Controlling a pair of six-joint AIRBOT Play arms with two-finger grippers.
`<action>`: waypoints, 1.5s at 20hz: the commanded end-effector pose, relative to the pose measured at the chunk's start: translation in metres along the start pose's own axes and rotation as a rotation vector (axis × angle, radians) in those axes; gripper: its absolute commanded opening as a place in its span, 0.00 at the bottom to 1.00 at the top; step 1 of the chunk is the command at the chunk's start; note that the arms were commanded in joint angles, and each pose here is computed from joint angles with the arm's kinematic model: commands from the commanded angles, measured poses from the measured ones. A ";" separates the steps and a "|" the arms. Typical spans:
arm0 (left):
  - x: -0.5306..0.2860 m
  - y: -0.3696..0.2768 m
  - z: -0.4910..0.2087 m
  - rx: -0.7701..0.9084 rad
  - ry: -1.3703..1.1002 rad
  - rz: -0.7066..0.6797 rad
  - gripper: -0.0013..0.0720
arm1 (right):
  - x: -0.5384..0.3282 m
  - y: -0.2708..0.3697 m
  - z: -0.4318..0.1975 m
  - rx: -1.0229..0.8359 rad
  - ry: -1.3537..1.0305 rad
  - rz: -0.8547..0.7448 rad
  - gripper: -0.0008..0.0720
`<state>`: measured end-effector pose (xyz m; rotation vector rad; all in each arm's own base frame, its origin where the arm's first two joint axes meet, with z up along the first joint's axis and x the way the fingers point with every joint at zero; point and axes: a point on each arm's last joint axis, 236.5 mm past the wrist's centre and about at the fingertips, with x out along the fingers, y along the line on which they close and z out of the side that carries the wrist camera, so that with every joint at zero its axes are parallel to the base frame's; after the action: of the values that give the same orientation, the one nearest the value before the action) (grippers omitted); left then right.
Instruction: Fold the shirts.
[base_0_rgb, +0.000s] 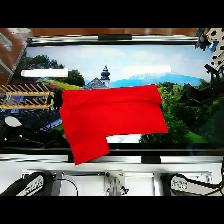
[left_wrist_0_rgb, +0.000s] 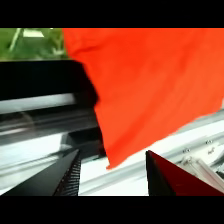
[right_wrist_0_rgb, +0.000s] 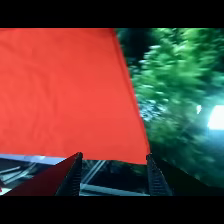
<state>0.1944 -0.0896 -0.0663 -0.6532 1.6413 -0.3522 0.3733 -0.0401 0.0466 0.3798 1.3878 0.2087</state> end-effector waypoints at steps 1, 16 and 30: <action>0.018 0.009 0.002 -0.025 -0.059 -0.011 0.66 | 0.005 0.011 0.001 -0.025 0.003 0.009 0.74; 0.057 -0.003 0.011 0.014 -0.037 -0.057 0.63 | 0.007 0.012 0.003 -0.023 -0.002 -0.004 0.74; 0.037 -0.038 0.017 0.097 0.008 -0.145 0.07 | 0.094 -0.047 -0.123 0.216 0.401 0.031 0.94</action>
<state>0.2148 -0.1368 -0.0893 -0.7110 1.5728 -0.4889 0.2819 -0.0382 -0.0519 0.5083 1.7338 0.1676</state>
